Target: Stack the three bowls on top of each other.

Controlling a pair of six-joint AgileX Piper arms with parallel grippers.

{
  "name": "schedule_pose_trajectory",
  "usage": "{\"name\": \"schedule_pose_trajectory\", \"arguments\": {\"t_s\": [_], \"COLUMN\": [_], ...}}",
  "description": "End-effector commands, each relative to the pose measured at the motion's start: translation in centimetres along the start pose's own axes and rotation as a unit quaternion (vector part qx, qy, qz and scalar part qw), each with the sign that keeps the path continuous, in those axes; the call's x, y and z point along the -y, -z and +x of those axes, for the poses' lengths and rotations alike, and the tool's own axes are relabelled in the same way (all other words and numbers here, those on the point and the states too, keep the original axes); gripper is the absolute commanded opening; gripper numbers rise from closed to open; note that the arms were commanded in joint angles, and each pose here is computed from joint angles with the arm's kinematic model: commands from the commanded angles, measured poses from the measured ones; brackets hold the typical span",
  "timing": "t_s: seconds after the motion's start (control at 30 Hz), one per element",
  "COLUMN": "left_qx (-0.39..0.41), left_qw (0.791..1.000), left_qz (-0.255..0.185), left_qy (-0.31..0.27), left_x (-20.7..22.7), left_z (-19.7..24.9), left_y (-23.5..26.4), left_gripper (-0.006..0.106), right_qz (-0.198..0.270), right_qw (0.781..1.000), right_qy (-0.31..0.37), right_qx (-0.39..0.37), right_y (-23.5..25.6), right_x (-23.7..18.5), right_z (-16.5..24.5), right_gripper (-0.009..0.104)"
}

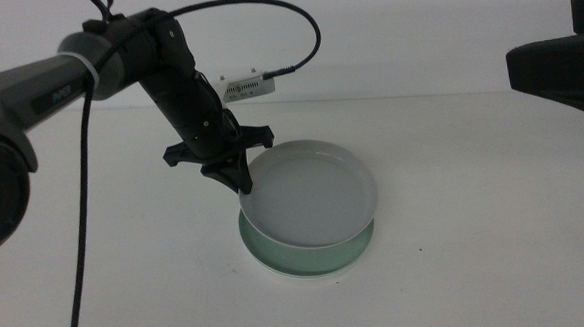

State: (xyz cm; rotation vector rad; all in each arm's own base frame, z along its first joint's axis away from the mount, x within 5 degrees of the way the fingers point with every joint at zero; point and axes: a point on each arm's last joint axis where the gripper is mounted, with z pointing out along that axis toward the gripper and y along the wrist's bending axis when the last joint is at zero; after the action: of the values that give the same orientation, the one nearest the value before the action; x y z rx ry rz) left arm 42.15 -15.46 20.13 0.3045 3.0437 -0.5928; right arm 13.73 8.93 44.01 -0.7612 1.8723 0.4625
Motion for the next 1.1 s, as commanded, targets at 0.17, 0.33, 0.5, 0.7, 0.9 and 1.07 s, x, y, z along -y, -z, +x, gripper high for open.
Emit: {"name": "schedule_pose_trajectory", "arguments": {"t_s": [0.17,0.33,0.5,0.7,0.9,1.07], "left_qx": [-0.007,-0.015,-0.018,-0.032,-0.049,-0.045], "left_qw": [1.000,1.000,1.000,0.999,0.999,0.999], "left_qz": [-0.004,-0.002,-0.001,-0.001,0.004,0.023], "left_qy": [0.000,-0.001,-0.005,-0.009,-0.003,-0.009], "left_x": [-0.2,-0.4,-0.3,-0.3,-0.6,-0.3], "left_z": [-0.1,0.0,0.0,0.5,1.2,1.2], "left_y": [-0.7,-1.3,-1.6,-2.2,-2.9,-2.8], "left_gripper": [-0.002,-0.002,-0.002,-0.002,-0.002,0.002], "right_qz": [0.005,0.005,0.005,0.005,0.005,0.005], "right_qw": [1.000,1.000,1.000,1.000,1.000,1.000], "right_qy": [0.004,0.004,0.004,0.004,0.004,0.004], "right_qx": [0.006,0.006,0.006,0.006,0.006,0.006], "right_y": [0.0,0.0,0.0,0.0,0.0,0.0], "right_x": [0.1,0.1,0.1,0.1,0.1,0.1], "right_z": [0.0,0.0,0.0,0.0,0.0,0.0], "right_gripper": [0.093,0.093,0.093,0.093,0.093,0.093]}}
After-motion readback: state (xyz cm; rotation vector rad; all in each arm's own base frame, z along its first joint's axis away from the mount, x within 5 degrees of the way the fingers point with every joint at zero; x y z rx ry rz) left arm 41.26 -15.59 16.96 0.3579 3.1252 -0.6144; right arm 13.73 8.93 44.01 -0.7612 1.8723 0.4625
